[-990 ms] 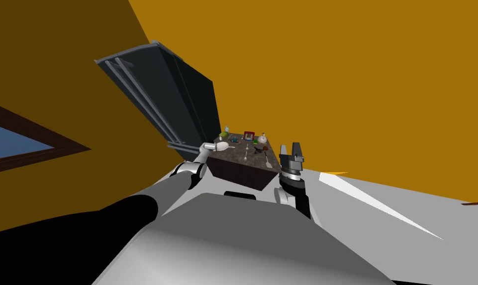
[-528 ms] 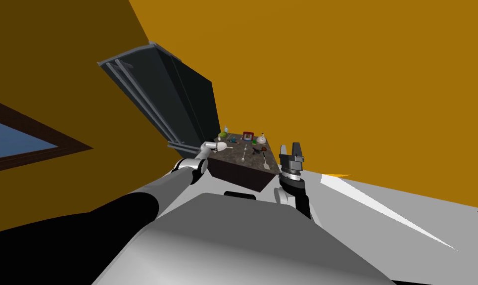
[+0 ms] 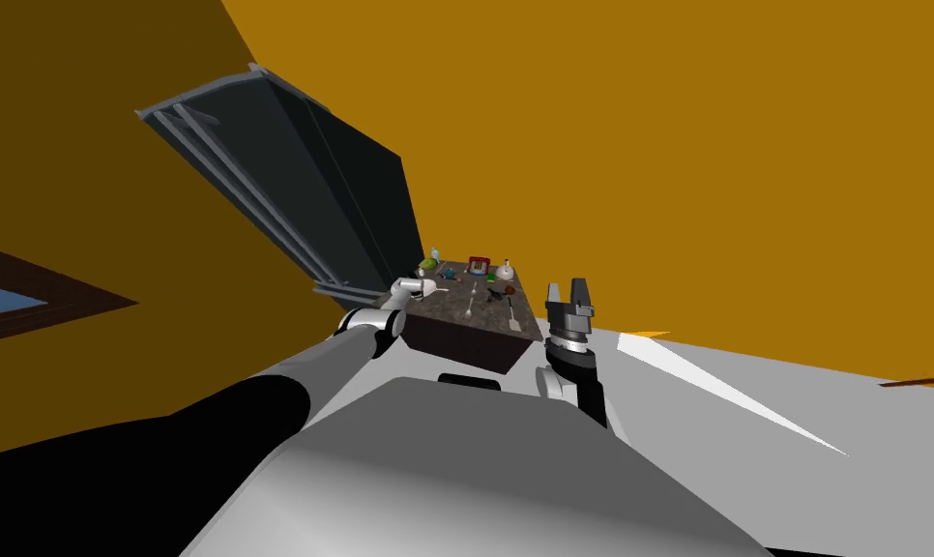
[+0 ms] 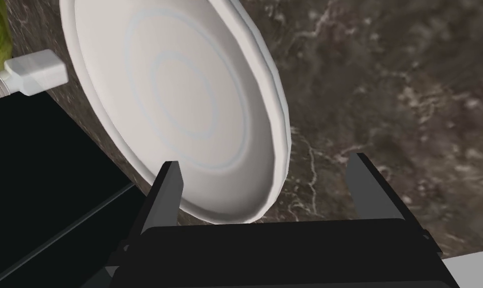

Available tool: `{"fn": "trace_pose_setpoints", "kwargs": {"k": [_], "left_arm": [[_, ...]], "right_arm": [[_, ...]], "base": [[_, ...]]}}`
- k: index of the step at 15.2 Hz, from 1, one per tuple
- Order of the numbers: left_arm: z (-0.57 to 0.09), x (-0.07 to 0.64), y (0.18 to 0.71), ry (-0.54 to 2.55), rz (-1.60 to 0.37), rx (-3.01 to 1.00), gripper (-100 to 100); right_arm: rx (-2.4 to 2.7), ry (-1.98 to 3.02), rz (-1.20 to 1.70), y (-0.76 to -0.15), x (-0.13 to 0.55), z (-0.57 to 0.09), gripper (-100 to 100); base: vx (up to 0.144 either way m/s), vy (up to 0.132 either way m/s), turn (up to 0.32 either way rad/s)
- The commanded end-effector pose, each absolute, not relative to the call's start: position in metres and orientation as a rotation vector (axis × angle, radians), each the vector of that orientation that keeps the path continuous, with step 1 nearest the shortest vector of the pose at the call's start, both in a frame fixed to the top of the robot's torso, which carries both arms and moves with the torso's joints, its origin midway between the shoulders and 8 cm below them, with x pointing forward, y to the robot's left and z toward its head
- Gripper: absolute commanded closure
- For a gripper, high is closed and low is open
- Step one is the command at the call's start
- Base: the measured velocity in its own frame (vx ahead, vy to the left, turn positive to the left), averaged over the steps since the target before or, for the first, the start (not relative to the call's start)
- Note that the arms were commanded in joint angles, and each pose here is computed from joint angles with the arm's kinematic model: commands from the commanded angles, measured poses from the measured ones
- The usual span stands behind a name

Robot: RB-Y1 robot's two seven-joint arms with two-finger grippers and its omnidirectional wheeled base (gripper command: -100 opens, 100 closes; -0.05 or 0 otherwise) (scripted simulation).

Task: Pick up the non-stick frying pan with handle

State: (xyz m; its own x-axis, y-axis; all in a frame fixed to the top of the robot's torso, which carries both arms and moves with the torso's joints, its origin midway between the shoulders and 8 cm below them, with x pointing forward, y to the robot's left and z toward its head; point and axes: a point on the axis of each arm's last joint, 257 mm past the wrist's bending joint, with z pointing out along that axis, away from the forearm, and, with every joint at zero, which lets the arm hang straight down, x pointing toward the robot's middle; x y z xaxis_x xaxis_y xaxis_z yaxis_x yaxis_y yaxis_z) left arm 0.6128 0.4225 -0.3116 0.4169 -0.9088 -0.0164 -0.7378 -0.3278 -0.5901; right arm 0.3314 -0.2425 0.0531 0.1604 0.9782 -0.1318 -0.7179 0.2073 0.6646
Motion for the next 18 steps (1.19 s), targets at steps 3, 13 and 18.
{"fn": "trace_pose_setpoints", "kwargs": {"k": [3, 13, 18], "left_arm": [[-0.317, 0.602, 0.456, 1.313, -0.419, -2.194, -100], [-0.321, 0.592, 0.482, 1.254, -0.406, -2.219, 100], [-0.319, 0.603, 0.448, 1.335, -0.417, -2.19, 100]], "right_arm": [[0.514, 0.615, 1.29, -0.242, 0.331, 0.053, 0], [0.515, 0.616, 1.29, -0.243, 0.331, 0.053, 0], [0.515, 0.616, 1.29, -0.243, 0.331, 0.053, 0]], "base": [[-0.065, 0.045, -0.302], [-0.026, 0.016, -0.1], [0.046, -0.027, 0.284]]}}
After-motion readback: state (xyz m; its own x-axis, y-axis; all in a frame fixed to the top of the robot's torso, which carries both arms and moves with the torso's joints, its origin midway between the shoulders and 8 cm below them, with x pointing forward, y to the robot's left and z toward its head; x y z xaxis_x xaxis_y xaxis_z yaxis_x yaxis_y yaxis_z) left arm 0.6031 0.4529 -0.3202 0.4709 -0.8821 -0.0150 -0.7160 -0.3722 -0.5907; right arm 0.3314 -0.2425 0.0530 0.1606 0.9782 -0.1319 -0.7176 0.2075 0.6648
